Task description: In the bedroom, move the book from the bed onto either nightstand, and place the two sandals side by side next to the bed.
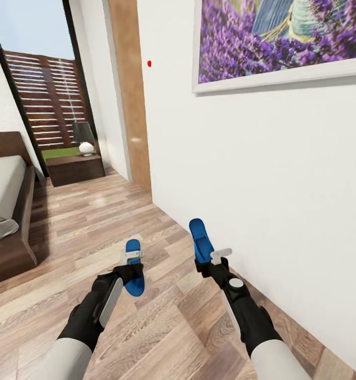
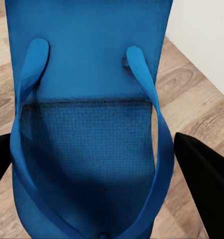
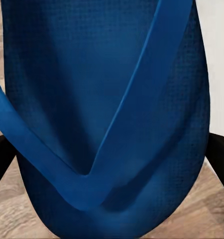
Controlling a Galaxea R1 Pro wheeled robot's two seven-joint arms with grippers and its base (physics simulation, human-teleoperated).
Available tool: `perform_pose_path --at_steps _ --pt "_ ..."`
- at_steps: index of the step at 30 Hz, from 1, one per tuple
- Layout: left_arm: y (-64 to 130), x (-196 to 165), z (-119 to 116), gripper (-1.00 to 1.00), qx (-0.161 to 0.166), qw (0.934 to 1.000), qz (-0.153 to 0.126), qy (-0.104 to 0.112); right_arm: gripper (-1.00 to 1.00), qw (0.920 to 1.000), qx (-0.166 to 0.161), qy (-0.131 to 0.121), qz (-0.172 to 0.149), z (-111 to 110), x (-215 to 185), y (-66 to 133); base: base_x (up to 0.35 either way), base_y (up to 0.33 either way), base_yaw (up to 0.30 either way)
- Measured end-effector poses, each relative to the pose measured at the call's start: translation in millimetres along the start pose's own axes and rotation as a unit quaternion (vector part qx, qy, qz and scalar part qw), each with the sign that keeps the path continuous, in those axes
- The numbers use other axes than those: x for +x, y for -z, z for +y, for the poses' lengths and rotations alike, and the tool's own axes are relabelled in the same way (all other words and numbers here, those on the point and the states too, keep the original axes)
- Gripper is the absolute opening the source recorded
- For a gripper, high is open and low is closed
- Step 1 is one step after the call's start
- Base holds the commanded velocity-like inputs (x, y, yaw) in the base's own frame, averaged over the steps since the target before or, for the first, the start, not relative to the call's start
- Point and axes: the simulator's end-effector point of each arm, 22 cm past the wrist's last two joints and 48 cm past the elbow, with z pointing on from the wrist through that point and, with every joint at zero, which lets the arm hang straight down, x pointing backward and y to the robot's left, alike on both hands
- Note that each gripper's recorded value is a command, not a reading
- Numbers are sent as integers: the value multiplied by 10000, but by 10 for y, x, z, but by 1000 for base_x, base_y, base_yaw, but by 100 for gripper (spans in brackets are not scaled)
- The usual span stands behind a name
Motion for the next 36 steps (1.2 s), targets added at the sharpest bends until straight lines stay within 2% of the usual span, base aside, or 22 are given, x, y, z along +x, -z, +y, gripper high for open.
perform_pose_path --at_steps 8,18,24,36 --pt "-1 0 8 -100 2 10000 0 19 -100 10000 -1 -3 0 0 3 0 329 -2 281" --pt "-1 1 9 -100 0 10000 0 16 -100 10000 -2 -5 -1 -1 3 -1 307 -139 281" --pt "-1 1 9 -100 0 10000 0 17 -100 10000 1 3 -93 0 -30 -2 300 -33 281" --pt "-1 0 10 -100 2 10000 0 24 -100 10000 -54 14 -41 35 39 -10 311 -10 281"
